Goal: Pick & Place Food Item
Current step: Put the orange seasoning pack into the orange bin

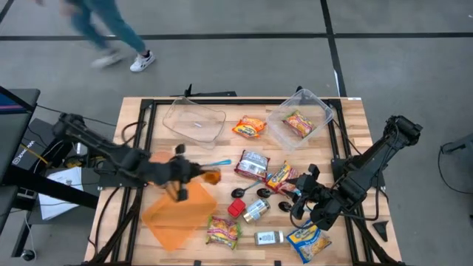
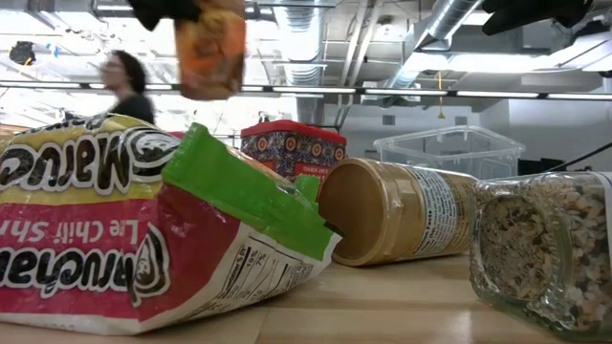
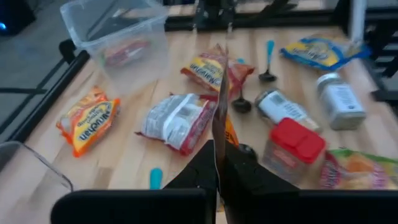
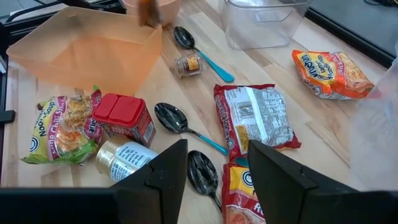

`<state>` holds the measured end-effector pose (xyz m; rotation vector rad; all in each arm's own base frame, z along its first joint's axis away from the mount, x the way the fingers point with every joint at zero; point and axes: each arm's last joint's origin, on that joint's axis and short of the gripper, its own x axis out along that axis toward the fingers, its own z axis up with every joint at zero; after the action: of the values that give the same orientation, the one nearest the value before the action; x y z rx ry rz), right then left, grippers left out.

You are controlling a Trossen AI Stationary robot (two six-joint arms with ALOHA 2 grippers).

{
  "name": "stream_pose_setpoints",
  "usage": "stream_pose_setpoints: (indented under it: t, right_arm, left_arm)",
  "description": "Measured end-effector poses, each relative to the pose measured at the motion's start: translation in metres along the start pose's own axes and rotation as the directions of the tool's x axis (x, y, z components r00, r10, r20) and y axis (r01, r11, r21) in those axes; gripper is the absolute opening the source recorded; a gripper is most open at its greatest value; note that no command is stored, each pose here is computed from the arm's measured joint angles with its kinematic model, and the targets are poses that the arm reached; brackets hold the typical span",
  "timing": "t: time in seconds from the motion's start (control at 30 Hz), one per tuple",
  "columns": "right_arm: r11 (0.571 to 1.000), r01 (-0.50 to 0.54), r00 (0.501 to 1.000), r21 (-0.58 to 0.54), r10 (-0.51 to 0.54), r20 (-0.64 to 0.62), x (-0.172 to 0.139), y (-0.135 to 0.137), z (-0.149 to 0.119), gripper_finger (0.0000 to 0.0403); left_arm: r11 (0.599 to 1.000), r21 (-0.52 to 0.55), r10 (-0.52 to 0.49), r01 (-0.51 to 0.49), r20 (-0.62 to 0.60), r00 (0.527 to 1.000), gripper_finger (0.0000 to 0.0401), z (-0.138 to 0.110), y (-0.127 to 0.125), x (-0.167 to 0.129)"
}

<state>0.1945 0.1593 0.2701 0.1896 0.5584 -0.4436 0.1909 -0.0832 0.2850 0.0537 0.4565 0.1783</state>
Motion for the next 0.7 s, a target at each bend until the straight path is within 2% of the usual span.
stream_pose_setpoints:
  t: [0.13,0.37,0.5,0.7]
  right_arm:
    - [1.0,0.002,1.0,-0.004,-0.002,-0.001,-0.001,-0.001,0.0,0.0164]
    - [1.0,0.007,0.999,0.018,-0.008,0.039,-0.007,-0.008,0.007,0.0164]
    - [1.0,0.007,0.999,0.03,-0.008,0.054,-0.009,-0.009,0.008,0.0164]
    - [1.0,0.014,0.998,0.021,-0.016,0.053,-0.008,-0.01,0.008,0.0164]
  left_arm:
    - [0.997,-0.075,0.01,-0.008,0.026,1.0,0.0,-0.014,-0.005,-0.025]
    - [0.985,-0.167,-0.054,0.04,-0.084,0.995,0.0,-0.057,-0.023,-0.041]
    - [0.978,-0.182,-0.124,0.103,-0.108,0.986,0.0,-0.07,-0.036,-0.051]
    - [0.971,-0.128,-0.218,0.201,-0.138,0.966,0.0,-0.084,-0.055,-0.067]
